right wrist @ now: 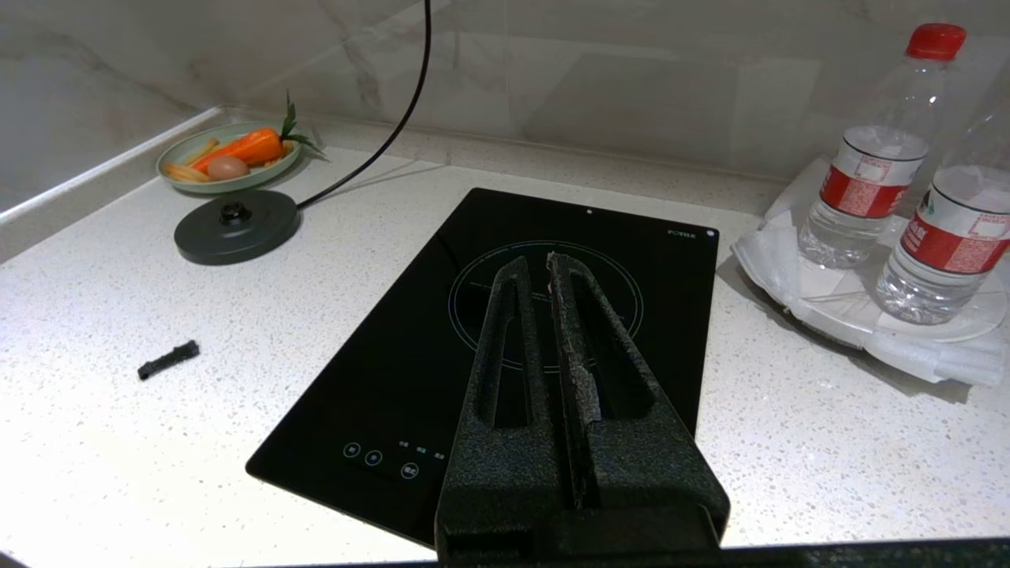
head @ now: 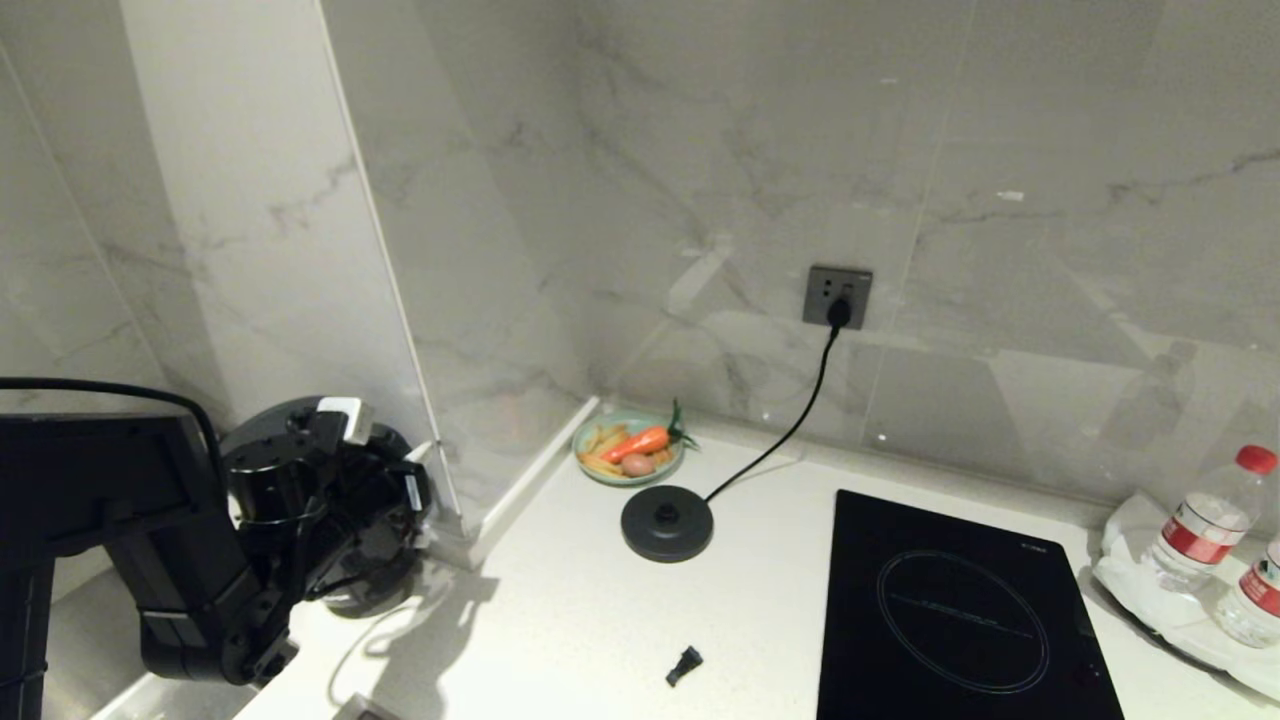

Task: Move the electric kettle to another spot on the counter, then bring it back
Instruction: Place it by the sink

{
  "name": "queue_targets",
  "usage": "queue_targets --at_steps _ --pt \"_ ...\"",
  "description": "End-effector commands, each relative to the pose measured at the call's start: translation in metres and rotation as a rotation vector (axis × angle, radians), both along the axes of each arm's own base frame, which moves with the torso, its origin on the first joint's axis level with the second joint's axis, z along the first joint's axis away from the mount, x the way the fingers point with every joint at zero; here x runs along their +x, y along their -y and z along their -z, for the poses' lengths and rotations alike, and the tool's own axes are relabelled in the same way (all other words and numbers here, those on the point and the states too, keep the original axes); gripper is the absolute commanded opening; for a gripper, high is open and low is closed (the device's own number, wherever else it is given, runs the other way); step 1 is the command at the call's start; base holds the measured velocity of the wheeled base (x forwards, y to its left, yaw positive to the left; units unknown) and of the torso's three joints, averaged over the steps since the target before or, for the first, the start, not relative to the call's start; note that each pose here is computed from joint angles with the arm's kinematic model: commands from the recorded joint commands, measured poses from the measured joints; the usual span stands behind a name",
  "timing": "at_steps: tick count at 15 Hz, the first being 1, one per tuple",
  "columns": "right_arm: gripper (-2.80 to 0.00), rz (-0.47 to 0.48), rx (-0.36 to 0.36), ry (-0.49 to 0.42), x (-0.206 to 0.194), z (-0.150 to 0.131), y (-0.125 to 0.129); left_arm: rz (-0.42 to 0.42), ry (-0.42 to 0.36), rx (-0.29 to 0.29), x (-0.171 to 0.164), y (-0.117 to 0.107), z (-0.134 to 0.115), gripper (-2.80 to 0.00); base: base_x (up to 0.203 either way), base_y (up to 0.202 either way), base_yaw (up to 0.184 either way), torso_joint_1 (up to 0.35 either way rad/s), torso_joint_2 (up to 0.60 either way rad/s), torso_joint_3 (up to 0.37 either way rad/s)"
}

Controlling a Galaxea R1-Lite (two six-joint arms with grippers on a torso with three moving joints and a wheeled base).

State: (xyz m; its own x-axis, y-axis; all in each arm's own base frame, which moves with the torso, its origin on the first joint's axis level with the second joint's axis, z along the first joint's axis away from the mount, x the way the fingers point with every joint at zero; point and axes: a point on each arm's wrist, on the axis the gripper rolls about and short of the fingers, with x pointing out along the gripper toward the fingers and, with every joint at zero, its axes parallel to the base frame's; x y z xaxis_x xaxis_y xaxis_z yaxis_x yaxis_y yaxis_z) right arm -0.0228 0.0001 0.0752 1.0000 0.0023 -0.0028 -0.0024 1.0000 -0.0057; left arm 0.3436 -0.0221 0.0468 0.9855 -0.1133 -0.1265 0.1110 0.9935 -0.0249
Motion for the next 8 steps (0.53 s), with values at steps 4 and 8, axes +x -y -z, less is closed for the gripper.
queue_targets --at_steps 4,8 --pt "-2.80 -0.001 0.000 -0.002 0.000 0.000 0.000 0.077 -0.051 0.040 -0.010 -0.003 0.012 -2.80 0.000 0.000 0.000 0.000 0.00 0.000" --pt "-2.80 -0.001 0.000 -0.001 0.000 0.000 0.000 0.083 -0.073 0.061 -0.011 -0.004 0.019 -2.80 0.000 0.000 0.000 0.000 0.00 0.000"
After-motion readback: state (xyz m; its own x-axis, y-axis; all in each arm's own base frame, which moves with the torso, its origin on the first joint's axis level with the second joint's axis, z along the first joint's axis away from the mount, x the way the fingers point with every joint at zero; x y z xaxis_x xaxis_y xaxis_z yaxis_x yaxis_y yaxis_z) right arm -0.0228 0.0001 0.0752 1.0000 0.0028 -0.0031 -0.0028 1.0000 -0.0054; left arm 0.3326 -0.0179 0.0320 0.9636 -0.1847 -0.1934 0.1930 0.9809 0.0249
